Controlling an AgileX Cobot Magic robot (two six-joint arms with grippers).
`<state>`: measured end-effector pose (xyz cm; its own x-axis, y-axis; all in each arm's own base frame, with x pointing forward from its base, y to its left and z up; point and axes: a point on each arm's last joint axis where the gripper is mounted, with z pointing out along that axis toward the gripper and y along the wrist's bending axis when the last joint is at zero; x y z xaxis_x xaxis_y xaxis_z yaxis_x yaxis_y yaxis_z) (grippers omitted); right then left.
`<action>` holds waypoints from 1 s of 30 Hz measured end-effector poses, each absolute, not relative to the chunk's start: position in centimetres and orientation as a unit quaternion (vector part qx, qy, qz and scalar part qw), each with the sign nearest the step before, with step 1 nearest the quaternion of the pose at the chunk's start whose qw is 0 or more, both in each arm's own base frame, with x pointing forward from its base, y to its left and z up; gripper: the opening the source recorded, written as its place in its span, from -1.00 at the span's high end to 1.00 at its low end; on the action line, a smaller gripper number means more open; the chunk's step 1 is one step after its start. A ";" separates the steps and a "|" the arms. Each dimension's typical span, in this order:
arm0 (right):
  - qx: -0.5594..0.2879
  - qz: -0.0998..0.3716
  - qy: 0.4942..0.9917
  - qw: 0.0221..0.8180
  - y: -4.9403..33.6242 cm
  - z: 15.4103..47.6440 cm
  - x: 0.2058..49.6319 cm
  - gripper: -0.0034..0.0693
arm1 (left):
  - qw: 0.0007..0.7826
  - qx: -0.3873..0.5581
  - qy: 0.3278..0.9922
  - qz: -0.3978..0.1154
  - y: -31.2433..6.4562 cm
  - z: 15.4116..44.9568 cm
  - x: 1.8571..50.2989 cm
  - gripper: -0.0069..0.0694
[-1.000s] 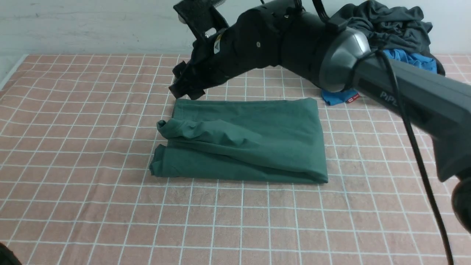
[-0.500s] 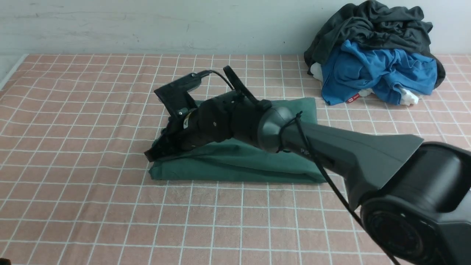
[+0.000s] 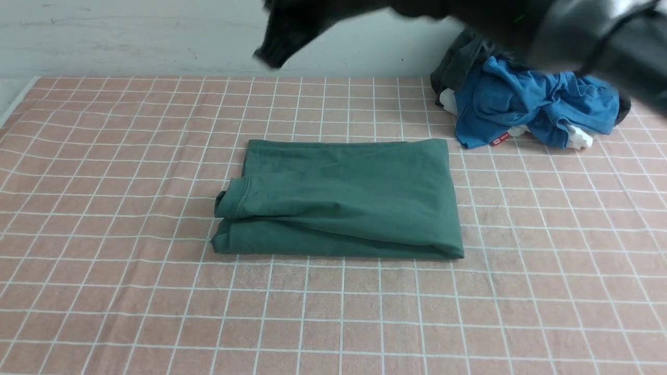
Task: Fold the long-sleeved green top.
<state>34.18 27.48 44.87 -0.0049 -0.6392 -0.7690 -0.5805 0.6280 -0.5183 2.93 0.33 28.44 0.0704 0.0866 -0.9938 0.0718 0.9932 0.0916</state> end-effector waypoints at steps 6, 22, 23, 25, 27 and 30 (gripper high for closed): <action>-0.309 0.014 0.668 0.677 17.2 57.4 24.9 0.94 | 0.743 0.079 0.664 0.016 0.0 27.1 3.7 0.83; -0.246 0.119 0.762 0.588 7.8 36.6 12.3 0.94 | 0.765 0.116 0.631 0.045 -0.2 27.1 3.9 0.83; -0.243 0.143 0.749 0.599 8.1 34.8 12.1 0.94 | 0.765 0.117 0.631 0.045 -0.2 27.1 3.9 0.83; -0.246 0.186 0.745 0.591 8.5 28.9 11.5 0.94 | 0.765 0.117 0.631 0.045 -0.2 27.1 3.9 0.83; -0.256 0.215 0.730 0.596 8.6 25.4 10.9 0.94 | 0.765 0.117 0.631 0.045 -0.2 27.1 3.9 0.83; -0.267 0.247 0.718 0.594 8.6 22.5 9.8 0.94 | 0.765 0.117 0.631 0.045 -0.2 27.1 3.9 0.83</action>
<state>9.84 8.59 22.45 -0.1520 -0.0901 -0.9843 -0.6759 0.7360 0.0370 3.87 -0.19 27.15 0.1990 0.2169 -0.9557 0.0778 0.9686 0.2361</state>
